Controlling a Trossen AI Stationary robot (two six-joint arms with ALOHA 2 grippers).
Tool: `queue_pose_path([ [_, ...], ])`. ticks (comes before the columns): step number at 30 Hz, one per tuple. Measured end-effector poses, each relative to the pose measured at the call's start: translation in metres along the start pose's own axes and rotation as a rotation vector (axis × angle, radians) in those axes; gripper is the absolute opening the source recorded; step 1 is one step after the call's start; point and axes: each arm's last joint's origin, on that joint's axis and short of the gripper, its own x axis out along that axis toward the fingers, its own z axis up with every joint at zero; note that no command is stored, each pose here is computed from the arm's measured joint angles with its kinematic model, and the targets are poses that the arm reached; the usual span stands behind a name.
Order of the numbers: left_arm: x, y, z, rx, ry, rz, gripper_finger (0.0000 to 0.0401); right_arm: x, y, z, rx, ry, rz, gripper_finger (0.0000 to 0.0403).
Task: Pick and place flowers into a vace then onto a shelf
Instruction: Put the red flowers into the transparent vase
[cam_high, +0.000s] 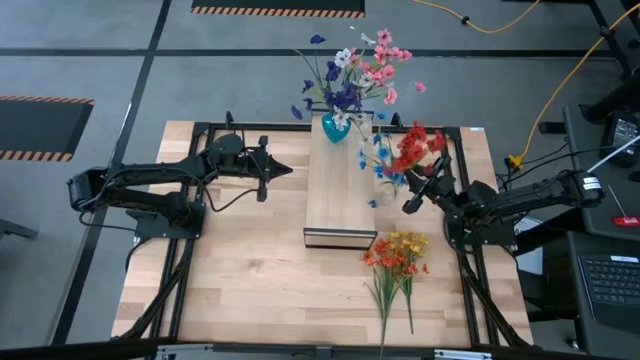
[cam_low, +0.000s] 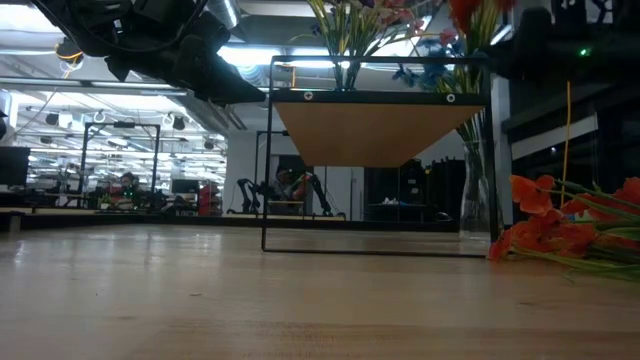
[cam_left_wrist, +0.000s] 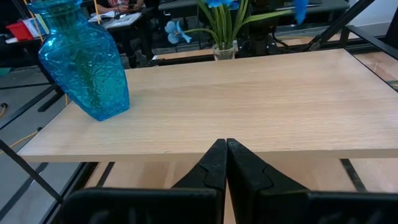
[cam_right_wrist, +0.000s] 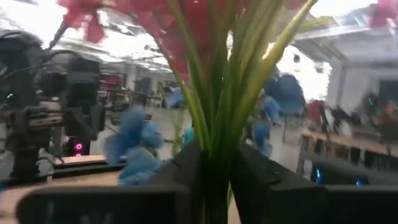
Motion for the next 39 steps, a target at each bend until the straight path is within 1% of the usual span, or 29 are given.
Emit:
queue_pose_path([
  [2,0.0,0.0,0.0,0.0,0.0,0.0,0.0006,0.0,-0.001,-0.002,0.034,0.029,-0.036,0.0084],
  [3,0.0,0.0,0.0,0.0,0.001,0.0,0.0006,0.0,0.0,-0.004,0.027,0.046,-0.041,0.0091],
  [6,0.0,0.0,0.0,-0.001,0.001,-0.001,0.0006,0.0,0.001,-0.008,0.026,0.082,-0.028,0.011],
  [11,0.0,0.0,0.0,-0.001,0.001,-0.001,0.0006,-0.001,0.003,-0.014,0.07,0.139,-0.016,0.0147],
  [14,0.0,0.0,0.0,-0.001,0.001,0.0,0.0006,-0.001,0.003,-0.016,0.097,0.149,-0.015,0.0171],
  [18,0.0,0.0,0.0,-0.001,0.001,-0.001,0.0006,-0.002,0.005,-0.016,0.087,0.154,0.001,0.0198],
  [21,0.0,0.0,0.0,0.0,0.001,0.0,0.0006,-0.003,0.009,-0.017,0.062,0.187,0.029,0.0213],
  [26,0.0,0.0,0.0,-0.001,0.001,0.0,0.0006,0.002,0.017,-0.013,-0.014,0.272,0.075,0.0227],
  [27,0.0,0.0,0.0,0.0,0.001,0.0,0.0006,0.004,0.017,-0.011,-0.036,0.286,0.071,0.0229],
  [31,0.0,0.0,0.0,-0.001,0.001,0.0,0.0006,0.01,0.019,-0.003,-0.117,0.353,-0.006,0.023],
  [35,0.0,0.0,0.0,0.0,0.002,0.0,0.0006,0.015,0.02,0.004,-0.149,0.384,-0.001,0.023],
  [39,0.0,0.0,0.0,0.0,0.002,0.0,0.0006,0.015,0.02,0.005,-0.162,0.401,0.003,0.023],
])
